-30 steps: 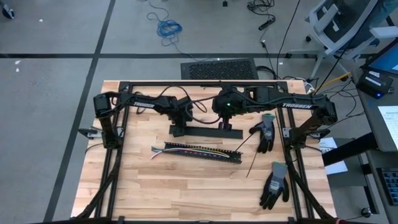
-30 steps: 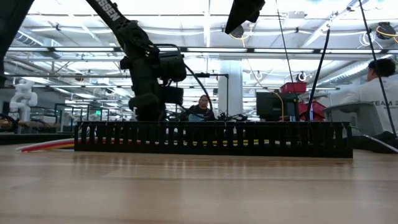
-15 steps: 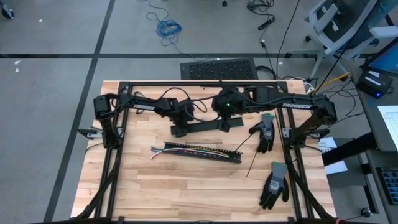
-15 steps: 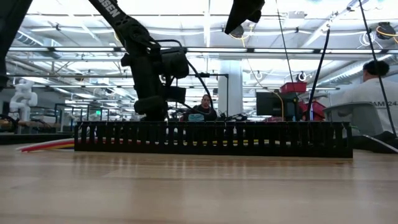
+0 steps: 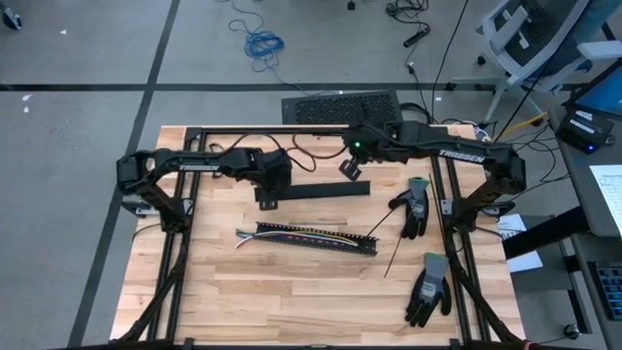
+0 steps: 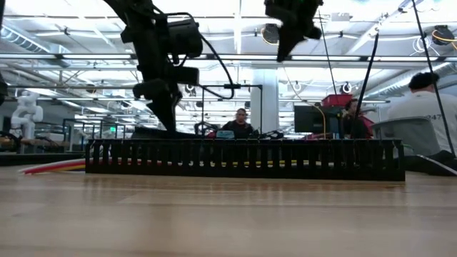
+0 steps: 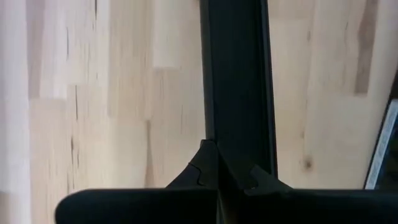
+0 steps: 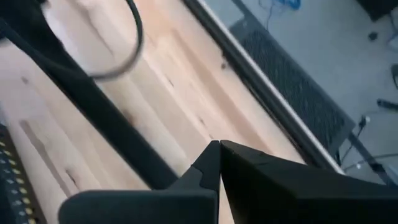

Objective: Ziptie cables
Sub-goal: Close the black cable duct cover

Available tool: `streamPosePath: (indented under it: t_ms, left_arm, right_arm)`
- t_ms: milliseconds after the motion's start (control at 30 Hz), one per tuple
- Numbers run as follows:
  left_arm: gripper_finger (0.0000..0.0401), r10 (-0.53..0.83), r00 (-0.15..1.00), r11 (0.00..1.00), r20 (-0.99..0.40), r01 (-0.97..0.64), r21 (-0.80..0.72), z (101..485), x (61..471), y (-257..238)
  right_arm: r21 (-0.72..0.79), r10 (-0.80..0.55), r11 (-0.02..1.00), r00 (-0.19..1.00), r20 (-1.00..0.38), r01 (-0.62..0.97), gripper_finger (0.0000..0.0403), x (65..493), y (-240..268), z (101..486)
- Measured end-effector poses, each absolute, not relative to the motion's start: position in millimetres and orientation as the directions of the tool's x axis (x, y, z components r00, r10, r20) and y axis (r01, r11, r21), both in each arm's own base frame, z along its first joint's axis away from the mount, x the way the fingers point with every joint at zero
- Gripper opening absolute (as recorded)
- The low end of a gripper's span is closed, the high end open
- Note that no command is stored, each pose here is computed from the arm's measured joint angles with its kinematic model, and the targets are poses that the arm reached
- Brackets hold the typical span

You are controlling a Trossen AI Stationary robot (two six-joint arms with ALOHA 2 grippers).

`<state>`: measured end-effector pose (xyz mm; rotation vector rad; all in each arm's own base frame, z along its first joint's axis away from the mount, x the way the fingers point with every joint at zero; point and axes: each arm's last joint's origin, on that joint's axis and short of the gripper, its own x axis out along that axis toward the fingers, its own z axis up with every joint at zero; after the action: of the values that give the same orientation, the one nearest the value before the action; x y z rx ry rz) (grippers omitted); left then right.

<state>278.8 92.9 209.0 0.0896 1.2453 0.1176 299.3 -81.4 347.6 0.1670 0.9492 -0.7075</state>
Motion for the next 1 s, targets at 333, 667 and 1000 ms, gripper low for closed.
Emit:
streamPosePath:
  t_ms: [333,667,1000]
  left_arm:
    - [0.0001,0.163,0.299,0.985,-0.94,-0.002,0.171,217,271,91]
    - [0.0001,0.155,0.27,0.986,-0.95,0.022,0.167,218,267,90]
    - [0.0,0.182,0.275,0.976,-0.944,0.067,0.208,224,265,87]
  right_arm:
    - [0.019,-0.196,0.887,0.414,-0.889,0.461,0.0001,299,-88,259]
    - [-0.012,-0.19,0.916,0.406,-0.894,0.401,0.0121,292,-99,239]
    - [0.104,-0.069,0.898,0.371,-0.926,0.427,0.0249,283,-93,216]
